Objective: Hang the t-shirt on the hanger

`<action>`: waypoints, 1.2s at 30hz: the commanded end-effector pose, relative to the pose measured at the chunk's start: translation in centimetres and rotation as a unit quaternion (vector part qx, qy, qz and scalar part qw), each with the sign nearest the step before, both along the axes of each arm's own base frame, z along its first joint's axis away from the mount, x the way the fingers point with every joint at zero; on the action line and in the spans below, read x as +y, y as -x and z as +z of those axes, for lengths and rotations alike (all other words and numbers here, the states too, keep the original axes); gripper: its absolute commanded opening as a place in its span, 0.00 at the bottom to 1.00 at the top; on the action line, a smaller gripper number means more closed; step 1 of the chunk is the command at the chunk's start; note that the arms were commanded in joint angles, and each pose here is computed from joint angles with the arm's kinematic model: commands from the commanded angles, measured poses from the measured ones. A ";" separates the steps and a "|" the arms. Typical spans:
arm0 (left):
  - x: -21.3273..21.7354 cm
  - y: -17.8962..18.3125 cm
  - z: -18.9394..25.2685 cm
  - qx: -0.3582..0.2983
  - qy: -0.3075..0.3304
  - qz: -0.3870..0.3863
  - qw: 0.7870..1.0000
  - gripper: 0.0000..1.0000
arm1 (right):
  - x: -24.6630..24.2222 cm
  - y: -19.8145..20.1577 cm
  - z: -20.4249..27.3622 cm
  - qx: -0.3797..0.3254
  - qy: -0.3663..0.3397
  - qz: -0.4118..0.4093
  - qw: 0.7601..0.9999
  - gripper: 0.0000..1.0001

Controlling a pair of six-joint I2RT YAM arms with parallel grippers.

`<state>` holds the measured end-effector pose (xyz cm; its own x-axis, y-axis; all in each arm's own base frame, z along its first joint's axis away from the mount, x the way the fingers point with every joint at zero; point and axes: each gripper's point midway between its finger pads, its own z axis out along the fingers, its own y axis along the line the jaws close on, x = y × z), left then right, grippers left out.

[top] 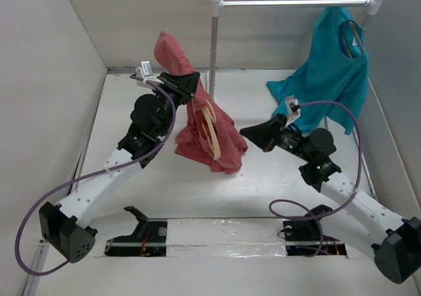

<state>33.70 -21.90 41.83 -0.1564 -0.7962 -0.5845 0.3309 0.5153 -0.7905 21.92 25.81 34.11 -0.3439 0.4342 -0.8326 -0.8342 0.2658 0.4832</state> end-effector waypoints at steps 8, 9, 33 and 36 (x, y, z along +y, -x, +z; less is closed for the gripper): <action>0.8 1.4 6.0 -0.043 0.076 -0.042 0.995 0.00 | 0.3 -1.5 -12.5 0.092 0.149 -0.083 0.981 0.48; 0.8 1.4 6.2 -0.043 0.077 -0.043 0.995 0.00 | 0.4 -1.7 -12.9 0.095 0.154 -0.089 0.979 0.52; 2.5 -0.2 12.9 -0.118 0.087 -0.012 0.989 0.00 | 3.8 -0.9 -21.1 0.179 0.242 -0.089 0.949 0.00; 2.5 -1.3 14.7 -0.131 0.101 -0.018 0.986 0.00 | 3.7 1.0 -22.7 0.193 0.270 -0.080 0.940 0.00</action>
<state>36.76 -21.26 47.23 -0.1682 -0.8319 -0.5289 0.3624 0.4468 -0.8180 22.85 30.19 14.11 -0.5809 0.1206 -0.8050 -0.5823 0.6295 0.5145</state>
